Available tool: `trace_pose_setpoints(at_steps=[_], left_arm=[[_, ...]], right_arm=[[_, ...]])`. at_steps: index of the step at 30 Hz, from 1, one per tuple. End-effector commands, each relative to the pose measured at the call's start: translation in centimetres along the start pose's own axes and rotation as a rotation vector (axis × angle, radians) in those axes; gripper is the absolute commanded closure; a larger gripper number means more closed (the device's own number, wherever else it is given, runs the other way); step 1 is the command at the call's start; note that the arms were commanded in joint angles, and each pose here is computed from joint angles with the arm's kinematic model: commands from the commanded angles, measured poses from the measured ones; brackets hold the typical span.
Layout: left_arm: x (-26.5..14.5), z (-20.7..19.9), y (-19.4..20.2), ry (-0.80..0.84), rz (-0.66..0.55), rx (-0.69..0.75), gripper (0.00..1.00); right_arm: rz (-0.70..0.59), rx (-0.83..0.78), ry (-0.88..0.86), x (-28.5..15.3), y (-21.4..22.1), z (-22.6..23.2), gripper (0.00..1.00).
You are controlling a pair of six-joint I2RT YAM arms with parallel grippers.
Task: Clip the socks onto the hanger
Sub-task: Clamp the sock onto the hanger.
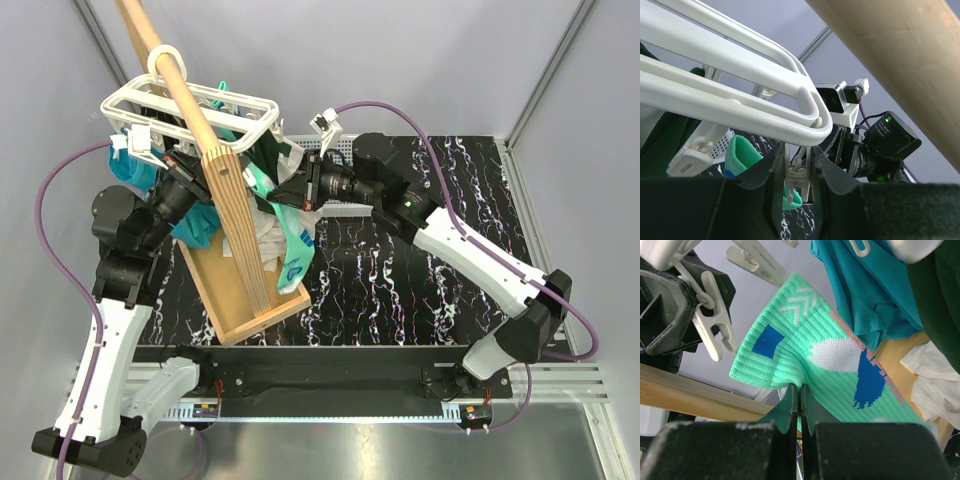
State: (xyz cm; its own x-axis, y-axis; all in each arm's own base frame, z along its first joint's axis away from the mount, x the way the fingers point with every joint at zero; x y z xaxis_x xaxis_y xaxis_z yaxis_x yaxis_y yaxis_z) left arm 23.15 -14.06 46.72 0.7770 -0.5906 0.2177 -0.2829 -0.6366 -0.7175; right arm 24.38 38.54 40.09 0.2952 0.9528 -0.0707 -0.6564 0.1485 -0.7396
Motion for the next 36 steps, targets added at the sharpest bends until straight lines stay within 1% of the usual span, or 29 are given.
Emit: trace_pose_setpoints(at_steps=[1, 17, 23, 27, 31, 36], left_arm=[[0.0, -0.8, -1.2, 0.011, -0.047, 0.024, 1.0], [0.0, -0.6, -1.2, 0.003, -0.045, 0.032, 1.0], [-0.2, -0.6, -1.4, -0.016, -0.056, 0.029, 1.0], [-0.3, -0.4, -1.9, -0.053, -0.08, 0.004, 1.0], [-0.6, 0.3, -2.1, -0.118, -0.091, 0.005, 1.0], [-0.8, 1.3, -1.9, -0.182, -0.08, 0.001, 1.0]], right_arm=[[-0.053, -0.051, -0.053, -0.2, -1.7, 2.6, 1.0], [-0.056, -0.06, -0.067, 0.2, -1.9, 3.6, 1.0], [-0.056, -0.066, -0.015, 1.0, -1.9, 2.9, 1.0], [-0.056, -0.085, 0.031, 1.3, -1.6, 2.5, 1.0], [-0.07, -0.119, 0.058, 1.6, -1.7, 3.2, 1.0], [-0.07, -0.144, 0.097, 1.9, -1.7, 3.1, 1.0]])
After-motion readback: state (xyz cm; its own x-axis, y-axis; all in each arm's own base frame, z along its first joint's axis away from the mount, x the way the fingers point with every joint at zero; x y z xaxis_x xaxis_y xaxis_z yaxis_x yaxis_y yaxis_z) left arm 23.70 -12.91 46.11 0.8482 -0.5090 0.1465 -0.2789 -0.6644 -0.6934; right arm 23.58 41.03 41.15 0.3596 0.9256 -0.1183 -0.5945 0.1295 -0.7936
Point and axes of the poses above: each gripper's point midway between its finger pads, its own x axis out along the fingers, its own z axis along the line the jaws close on, y = z × x, the point moved 3 cm from there along -x, back along the fingers, and after that the axes turned 2 degrees about x, right-handed, at the moved point
